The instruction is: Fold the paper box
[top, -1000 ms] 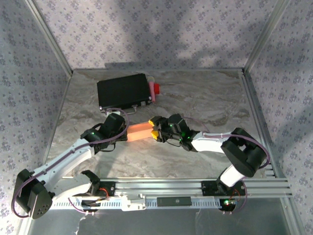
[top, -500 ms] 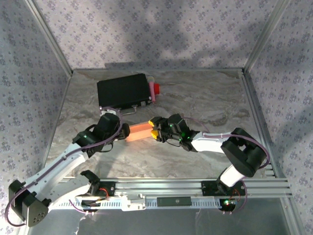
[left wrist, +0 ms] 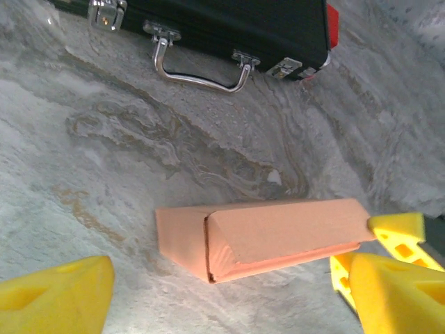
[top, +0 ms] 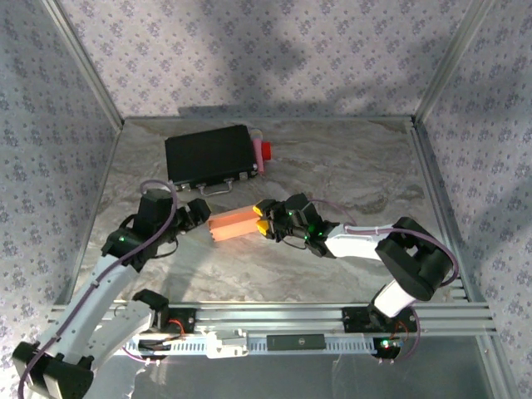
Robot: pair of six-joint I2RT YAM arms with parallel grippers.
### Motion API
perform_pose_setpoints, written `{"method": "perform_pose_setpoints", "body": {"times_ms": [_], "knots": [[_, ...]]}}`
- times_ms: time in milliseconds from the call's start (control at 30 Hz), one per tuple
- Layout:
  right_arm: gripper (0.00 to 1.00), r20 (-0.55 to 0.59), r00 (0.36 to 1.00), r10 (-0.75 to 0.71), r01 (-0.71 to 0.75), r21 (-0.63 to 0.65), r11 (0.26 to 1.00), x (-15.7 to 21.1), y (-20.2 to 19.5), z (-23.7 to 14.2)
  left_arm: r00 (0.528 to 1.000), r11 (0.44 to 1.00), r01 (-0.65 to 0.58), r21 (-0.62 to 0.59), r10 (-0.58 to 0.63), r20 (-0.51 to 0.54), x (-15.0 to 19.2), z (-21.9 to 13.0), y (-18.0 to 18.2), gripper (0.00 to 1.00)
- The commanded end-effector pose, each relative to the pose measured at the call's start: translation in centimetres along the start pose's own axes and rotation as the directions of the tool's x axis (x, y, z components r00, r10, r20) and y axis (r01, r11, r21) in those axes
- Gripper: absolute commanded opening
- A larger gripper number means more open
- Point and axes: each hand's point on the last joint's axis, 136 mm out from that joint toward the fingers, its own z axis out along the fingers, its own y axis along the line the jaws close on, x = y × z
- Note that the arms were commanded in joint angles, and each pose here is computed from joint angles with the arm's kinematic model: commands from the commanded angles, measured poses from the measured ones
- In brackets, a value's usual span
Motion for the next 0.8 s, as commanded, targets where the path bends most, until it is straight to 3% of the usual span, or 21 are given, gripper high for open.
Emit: {"method": "perform_pose_setpoints", "body": {"times_ms": [0, 33, 167, 233, 333, 600, 700, 767], "knots": [[0.5, 0.038, 0.999, 0.009, -0.01, 0.044, 0.999, -0.6, -1.1, 0.2, 0.995, 0.995, 0.068, 0.068, -0.063, -0.082, 1.3, 1.6, -0.7, 0.81], [0.48, 0.038, 0.999, 0.009, -0.011, 0.047, 0.999, -0.6, -1.2, 0.3, 0.992, 0.994, 0.08, 0.076, -0.072, -0.099, 1.6, 2.1, -0.7, 0.8], [0.44, 0.041, 0.999, 0.01, -0.012, 0.052, 0.999, -0.7, -1.4, 0.3, 0.985, 0.99, 0.121, 0.073, -0.11, -0.133, 2.8, 3.3, 0.1, 0.61], [0.41, 0.04, 0.999, 0.01, -0.012, 0.051, 0.999, -0.7, -1.4, 0.4, 0.984, 0.99, 0.129, 0.064, -0.12, -0.135, 3.1, 3.6, 0.6, 0.6], [0.4, 0.045, 0.999, 0.013, -0.015, 0.057, 0.998, -0.9, -1.5, 0.3, 0.981, 0.989, 0.139, 0.057, -0.13, -0.142, 3.5, 3.9, 1.0, 0.51], [0.34, 0.039, 0.999, 0.013, -0.015, 0.065, 0.998, -0.8, -1.9, 0.5, 0.981, 0.988, 0.145, 0.044, -0.138, -0.139, 3.8, 4.5, 2.0, 0.49], [0.33, 0.041, 0.999, 0.014, -0.016, 0.069, 0.998, -0.9, -2.0, 0.5, 0.978, 0.989, 0.148, 0.028, -0.142, -0.152, 4.2, 4.7, 2.4, 0.41], [0.33, 0.038, 0.999, 0.013, -0.015, 0.07, 0.997, -0.9, -2.0, 0.5, 0.977, 0.988, 0.151, 0.024, -0.145, -0.158, 4.4, 5.0, 2.6, 0.4]]}}
